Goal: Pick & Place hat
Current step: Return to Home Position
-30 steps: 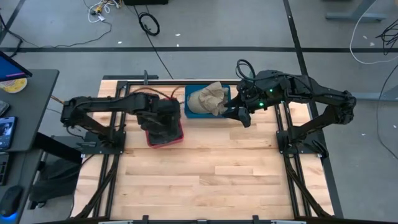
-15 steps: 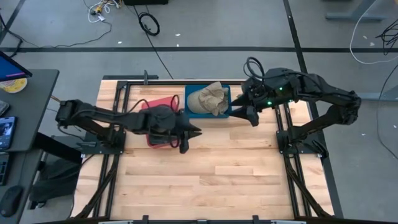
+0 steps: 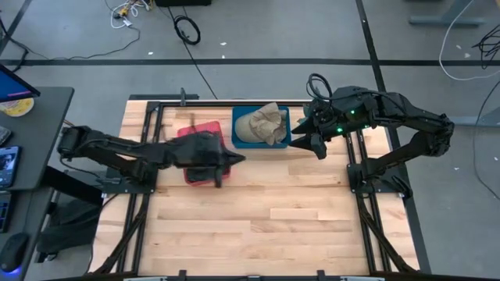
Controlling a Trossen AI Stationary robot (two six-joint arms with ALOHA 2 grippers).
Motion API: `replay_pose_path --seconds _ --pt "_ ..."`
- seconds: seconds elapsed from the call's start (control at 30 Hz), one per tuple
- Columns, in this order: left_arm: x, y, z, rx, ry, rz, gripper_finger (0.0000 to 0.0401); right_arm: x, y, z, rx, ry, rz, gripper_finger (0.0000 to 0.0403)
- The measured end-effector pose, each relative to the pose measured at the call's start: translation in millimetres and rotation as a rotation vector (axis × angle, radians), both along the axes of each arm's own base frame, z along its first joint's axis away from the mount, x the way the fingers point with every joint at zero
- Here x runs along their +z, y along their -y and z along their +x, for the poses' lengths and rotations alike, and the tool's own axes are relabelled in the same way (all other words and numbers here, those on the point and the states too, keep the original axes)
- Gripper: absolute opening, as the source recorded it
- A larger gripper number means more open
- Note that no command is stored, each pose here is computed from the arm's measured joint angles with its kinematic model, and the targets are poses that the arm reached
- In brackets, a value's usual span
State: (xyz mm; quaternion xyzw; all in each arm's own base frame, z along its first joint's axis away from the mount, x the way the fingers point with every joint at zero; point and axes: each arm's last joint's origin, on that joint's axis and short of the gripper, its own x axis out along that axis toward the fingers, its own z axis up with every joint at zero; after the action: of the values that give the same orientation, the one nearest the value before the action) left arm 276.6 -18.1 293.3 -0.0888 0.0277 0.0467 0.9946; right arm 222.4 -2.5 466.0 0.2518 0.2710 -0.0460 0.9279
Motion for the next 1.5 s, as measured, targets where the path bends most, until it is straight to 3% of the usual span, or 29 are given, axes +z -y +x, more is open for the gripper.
replay_pose_path --seconds 0.33,0.63,1.0,1.5 --pt "24 -9 -79 0.016 0.208 0.054 0.0002 -1 0 -1 -0.008 -0.011 0.012 0.0272" --pt "-6 -17 -126 0.057 0.384 0.076 0.0002 -1 0 0 -0.02 -0.01 0.031 0.0272" --pt "-50 -21 -161 0.084 0.523 0.053 0.0002 -1 0 0 -0.02 -0.01 0.031 0.0272" --pt "-73 -21 -187 0.066 0.627 0.087 0.0002 -1 0 0 -0.02 -0.008 0.031 0.0272"
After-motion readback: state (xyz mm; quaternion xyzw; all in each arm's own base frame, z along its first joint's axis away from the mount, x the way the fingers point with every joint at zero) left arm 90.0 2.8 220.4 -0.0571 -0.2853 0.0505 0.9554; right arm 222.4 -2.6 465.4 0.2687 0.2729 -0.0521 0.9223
